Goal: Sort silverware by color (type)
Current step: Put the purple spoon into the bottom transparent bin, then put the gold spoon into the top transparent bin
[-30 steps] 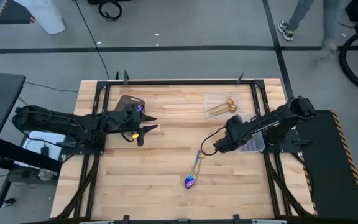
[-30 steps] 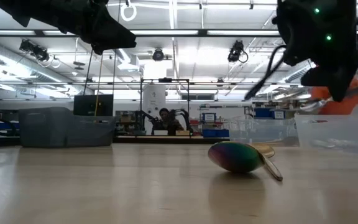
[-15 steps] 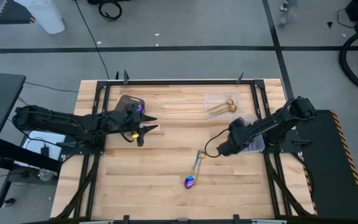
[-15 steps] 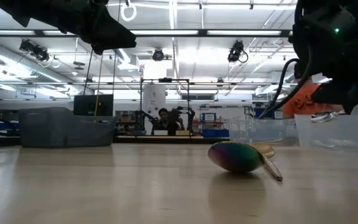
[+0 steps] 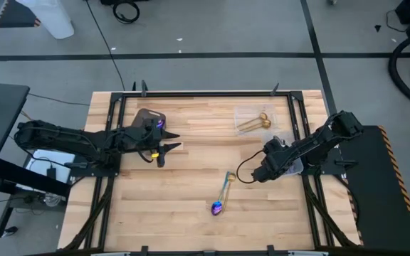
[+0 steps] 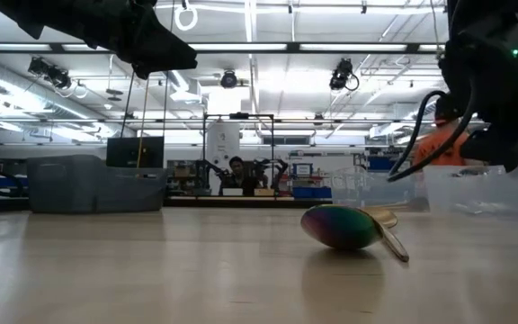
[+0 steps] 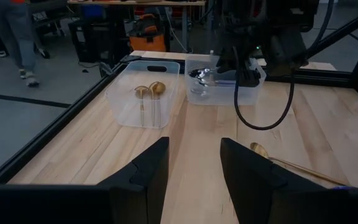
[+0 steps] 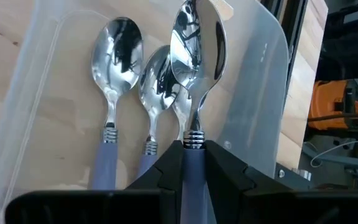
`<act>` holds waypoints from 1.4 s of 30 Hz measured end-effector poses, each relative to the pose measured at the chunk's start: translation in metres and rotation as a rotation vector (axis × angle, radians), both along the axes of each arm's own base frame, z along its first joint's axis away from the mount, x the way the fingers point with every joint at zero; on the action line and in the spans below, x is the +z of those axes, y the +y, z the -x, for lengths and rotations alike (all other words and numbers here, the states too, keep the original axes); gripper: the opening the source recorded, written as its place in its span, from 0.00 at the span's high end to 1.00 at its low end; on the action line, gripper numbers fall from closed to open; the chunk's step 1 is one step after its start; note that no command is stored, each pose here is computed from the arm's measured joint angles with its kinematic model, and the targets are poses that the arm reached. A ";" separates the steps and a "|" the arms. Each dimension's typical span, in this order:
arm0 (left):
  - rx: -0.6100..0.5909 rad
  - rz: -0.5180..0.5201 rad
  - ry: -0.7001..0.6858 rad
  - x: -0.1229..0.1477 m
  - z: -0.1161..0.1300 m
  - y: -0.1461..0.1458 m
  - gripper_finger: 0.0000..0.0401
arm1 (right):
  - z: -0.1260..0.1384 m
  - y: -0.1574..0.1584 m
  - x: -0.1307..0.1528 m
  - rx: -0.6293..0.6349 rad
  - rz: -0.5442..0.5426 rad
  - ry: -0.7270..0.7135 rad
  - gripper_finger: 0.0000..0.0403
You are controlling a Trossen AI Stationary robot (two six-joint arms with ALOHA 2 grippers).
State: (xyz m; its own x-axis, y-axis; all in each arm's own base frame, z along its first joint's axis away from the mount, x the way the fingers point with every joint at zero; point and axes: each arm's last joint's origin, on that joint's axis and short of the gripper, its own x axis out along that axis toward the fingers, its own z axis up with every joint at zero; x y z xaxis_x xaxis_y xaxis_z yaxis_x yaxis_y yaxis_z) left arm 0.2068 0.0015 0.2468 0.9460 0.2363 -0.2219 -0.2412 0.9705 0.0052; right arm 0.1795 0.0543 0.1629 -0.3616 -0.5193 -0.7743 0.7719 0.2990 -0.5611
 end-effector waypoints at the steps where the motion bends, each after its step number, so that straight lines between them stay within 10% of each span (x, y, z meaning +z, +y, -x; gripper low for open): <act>1: 0.000 0.000 0.000 0.000 0.000 0.000 0.62 | 0.000 0.000 -0.001 0.001 0.000 -0.001 0.84; 42: 0.002 0.006 -0.002 0.000 0.000 0.000 0.62 | -0.010 0.006 0.013 0.001 -0.094 0.005 0.69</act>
State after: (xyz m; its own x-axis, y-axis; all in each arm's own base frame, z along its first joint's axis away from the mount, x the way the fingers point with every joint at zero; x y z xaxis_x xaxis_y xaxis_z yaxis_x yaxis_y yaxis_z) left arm 0.2068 0.0016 0.2468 0.9460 0.2365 -0.2216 -0.2428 0.9701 -0.0012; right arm 0.1896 0.0606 0.1761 -0.3651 -0.4450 -0.8177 0.7687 0.3514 -0.5345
